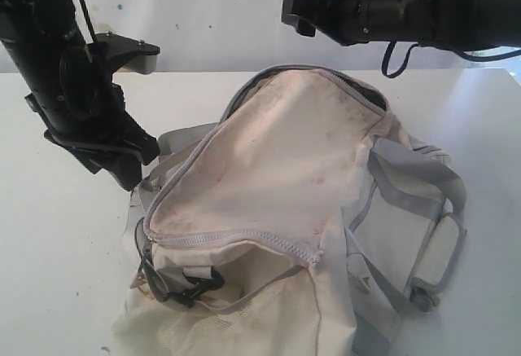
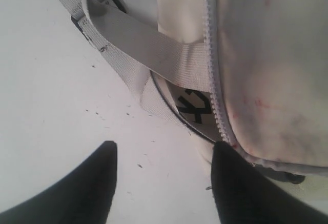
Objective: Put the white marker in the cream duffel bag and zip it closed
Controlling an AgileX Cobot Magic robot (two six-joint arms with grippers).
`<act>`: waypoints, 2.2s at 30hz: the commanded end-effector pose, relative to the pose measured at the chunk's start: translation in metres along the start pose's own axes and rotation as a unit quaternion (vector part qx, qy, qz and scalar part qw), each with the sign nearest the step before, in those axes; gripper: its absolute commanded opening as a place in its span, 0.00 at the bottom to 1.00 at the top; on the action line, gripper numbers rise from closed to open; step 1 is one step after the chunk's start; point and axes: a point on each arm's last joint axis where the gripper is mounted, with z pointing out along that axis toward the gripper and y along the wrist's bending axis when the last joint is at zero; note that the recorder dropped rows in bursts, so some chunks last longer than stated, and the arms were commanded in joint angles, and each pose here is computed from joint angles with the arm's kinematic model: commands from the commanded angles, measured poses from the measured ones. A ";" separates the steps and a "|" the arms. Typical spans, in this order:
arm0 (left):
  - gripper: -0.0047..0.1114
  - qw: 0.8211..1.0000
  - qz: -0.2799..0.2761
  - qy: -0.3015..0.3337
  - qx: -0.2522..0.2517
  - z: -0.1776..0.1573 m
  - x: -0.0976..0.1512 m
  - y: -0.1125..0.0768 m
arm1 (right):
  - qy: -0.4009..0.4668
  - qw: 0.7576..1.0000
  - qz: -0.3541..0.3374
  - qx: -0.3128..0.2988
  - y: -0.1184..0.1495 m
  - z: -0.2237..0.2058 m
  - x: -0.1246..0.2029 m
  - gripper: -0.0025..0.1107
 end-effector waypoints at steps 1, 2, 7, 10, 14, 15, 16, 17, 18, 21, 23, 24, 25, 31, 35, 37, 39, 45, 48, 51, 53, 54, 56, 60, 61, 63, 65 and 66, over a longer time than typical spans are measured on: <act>0.54 1.000 -0.001 -0.004 0.005 -0.004 0.001 -0.002 | 0.095 0.993 0.060 -0.041 0.009 -0.006 0.013 0.58; 0.54 1.000 -0.003 -0.004 0.005 -0.004 0.001 -0.002 | 0.134 0.988 0.063 -0.037 0.009 -0.008 0.019 0.58; 0.54 1.000 -0.005 -0.006 0.005 -0.005 0.002 -0.002 | 0.268 0.962 0.026 -0.041 0.013 -0.020 0.029 0.58; 0.54 1.000 -0.005 -0.009 0.004 -0.008 0.004 -0.003 | 0.314 0.948 0.008 -0.057 0.018 -0.028 0.030 0.58; 0.54 1.000 -0.004 0.000 0.006 -0.007 0.016 -0.005 | 0.368 0.929 -0.017 -0.050 0.021 -0.046 0.030 0.58; 0.54 1.000 -0.004 0.005 0.006 -0.006 0.020 -0.005 | 0.383 0.923 -0.018 -0.039 0.020 -0.051 0.031 0.58; 0.54 1.000 -0.006 0.012 0.009 -0.004 0.028 -0.006 | 0.405 0.914 -0.034 -0.025 0.019 -0.059 0.031 0.58; 0.54 1.000 -0.008 0.016 0.015 -0.002 0.033 -0.008 | 0.415 0.908 -0.042 -0.022 0.019 -0.062 0.032 0.58; 0.54 1.000 -0.014 0.002 0.026 -0.001 0.038 -0.011 | 0.425 0.903 -0.051 -0.021 0.020 -0.069 0.030 0.57; 0.54 0.996 -0.008 0.003 0.087 0.006 0.050 -0.023 | 0.419 0.906 -0.054 -0.023 0.027 -0.085 0.029 0.54; 0.54 0.992 0.010 -0.004 0.125 0.019 0.056 -0.030 | 0.416 0.908 -0.055 -0.024 0.030 -0.098 0.031 0.53; 0.54 0.992 0.019 -0.012 0.124 0.027 0.058 -0.030 | 0.408 0.911 -0.058 -0.022 0.032 -0.104 0.032 0.53; 0.53 0.993 0.022 -0.021 0.117 0.034 0.060 -0.029 | 0.398 0.915 -0.059 -0.020 0.033 -0.111 0.033 0.53; 0.44 0.992 0.043 -0.064 0.097 0.061 0.072 -0.027 | 0.368 0.926 -0.076 -0.014 0.035 -0.129 0.042 0.53; 0.40 0.993 0.052 -0.068 0.087 0.071 0.084 -0.027 | 0.370 0.926 -0.075 -0.012 0.034 -0.129 0.048 0.53; 0.40 0.992 0.057 -0.072 0.084 0.076 0.088 -0.026 | 0.366 0.928 -0.075 -0.009 0.032 -0.128 0.049 0.53; 0.40 0.991 0.067 -0.085 0.079 0.078 0.087 -0.026 | 0.363 0.929 -0.076 -0.008 0.032 -0.128 0.049 0.53; 0.40 0.985 0.097 -0.119 0.075 0.087 0.089 -0.027 | 0.363 0.929 -0.076 -0.008 0.032 -0.128 0.049 0.53; 0.40 0.983 0.107 -0.119 0.094 0.093 0.090 -0.030 | 0.363 0.929 -0.077 -0.008 0.032 -0.128 0.049 0.53; 0.40 0.980 0.111 -0.131 0.102 0.095 0.087 -0.031 | 0.363 0.929 -0.077 -0.008 0.032 -0.128 0.049 0.53; 0.40 0.980 0.107 -0.138 0.100 0.096 0.085 -0.031 | 0.363 0.929 -0.077 -0.008 0.032 -0.128 0.049 0.53; 0.40 0.979 0.109 -0.139 0.097 0.097 0.084 -0.030 | 0.363 0.929 -0.077 -0.008 0.032 -0.128 0.049 0.53; 0.40 0.980 0.107 -0.136 0.096 0.101 0.083 -0.030 | 0.363 0.929 -0.077 -0.008 0.032 -0.128 0.049 0.53; 0.31 0.981 0.106 -0.127 0.097 0.106 0.084 -0.029 | 0.364 0.928 -0.077 -0.009 0.032 -0.128 0.049 0.53; 0.25 0.981 0.106 -0.126 0.097 0.106 0.084 -0.029 | 0.364 0.928 -0.077 -0.009 0.032 -0.128 0.049 0.53; 0.12 0.981 0.106 -0.127 0.097 0.106 0.083 -0.029 | 0.363 0.929 -0.077 -0.008 0.032 -0.128 0.049 0.53; 0.04 0.981 0.110 -0.129 0.094 0.106 0.083 -0.029 | 0.362 0.929 -0.083 -0.014 0.032 -0.127 0.049 0.53; 0.04 0.981 0.110 -0.129 0.094 0.106 0.083 -0.029 | 0.360 0.929 -0.086 -0.019 0.033 -0.127 0.049 0.53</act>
